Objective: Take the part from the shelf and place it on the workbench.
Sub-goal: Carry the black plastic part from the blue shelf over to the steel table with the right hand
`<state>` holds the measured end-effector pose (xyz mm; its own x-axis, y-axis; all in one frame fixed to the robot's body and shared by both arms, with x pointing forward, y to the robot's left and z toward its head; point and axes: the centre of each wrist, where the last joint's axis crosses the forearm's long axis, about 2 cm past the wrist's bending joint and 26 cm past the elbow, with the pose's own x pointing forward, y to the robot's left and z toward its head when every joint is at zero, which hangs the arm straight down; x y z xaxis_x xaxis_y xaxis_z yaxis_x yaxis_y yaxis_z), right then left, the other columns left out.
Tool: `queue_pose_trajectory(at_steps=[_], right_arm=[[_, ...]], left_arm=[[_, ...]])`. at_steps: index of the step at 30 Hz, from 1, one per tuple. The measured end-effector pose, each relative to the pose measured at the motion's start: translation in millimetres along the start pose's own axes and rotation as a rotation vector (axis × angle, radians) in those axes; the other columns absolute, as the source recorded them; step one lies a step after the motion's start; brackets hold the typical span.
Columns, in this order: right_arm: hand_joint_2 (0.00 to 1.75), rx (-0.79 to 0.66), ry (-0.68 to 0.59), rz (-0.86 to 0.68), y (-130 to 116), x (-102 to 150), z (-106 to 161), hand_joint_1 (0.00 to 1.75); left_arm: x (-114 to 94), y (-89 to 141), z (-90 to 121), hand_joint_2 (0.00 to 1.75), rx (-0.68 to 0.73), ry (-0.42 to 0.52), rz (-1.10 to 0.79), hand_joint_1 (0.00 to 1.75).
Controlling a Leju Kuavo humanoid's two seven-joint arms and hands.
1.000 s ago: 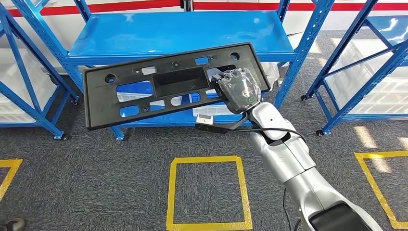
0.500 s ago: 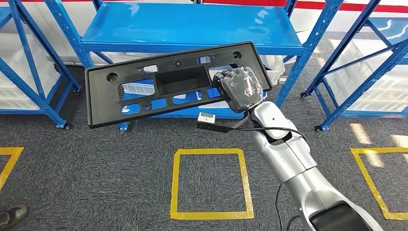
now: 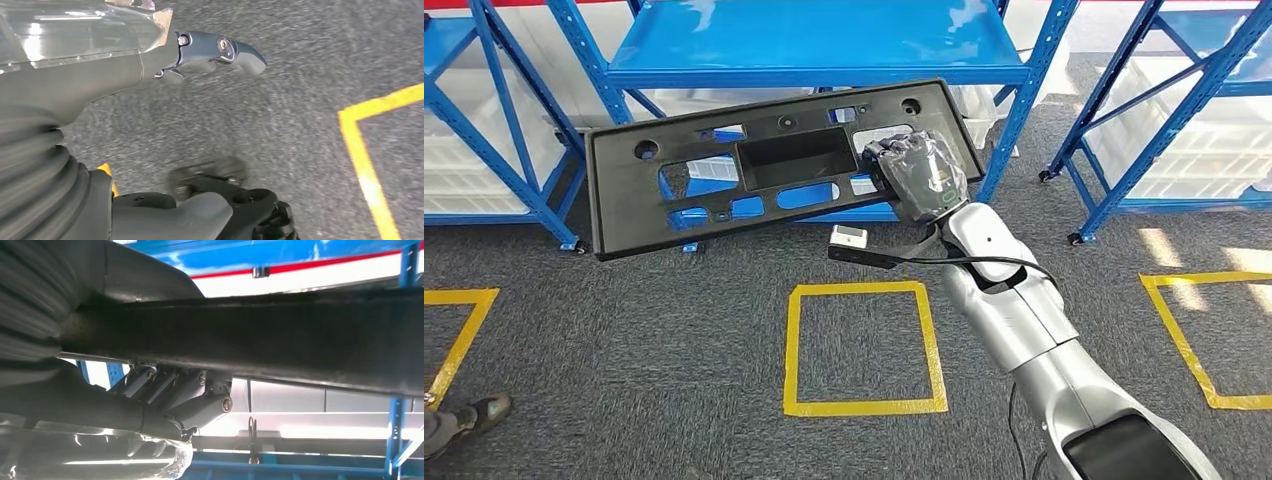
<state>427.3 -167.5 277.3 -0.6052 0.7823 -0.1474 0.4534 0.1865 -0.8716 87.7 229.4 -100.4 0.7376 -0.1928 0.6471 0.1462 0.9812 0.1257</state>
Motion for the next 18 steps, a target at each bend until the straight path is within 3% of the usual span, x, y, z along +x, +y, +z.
queue_pose_trajectory(at_steps=[18], right_arm=[[1.75,0.013,0.001,-0.007,2.4,-2.0,-0.5,1.66]], left_arm=[[1.2,2.8,-1.3,1.75,0.018,-0.003,0.018,0.0]])
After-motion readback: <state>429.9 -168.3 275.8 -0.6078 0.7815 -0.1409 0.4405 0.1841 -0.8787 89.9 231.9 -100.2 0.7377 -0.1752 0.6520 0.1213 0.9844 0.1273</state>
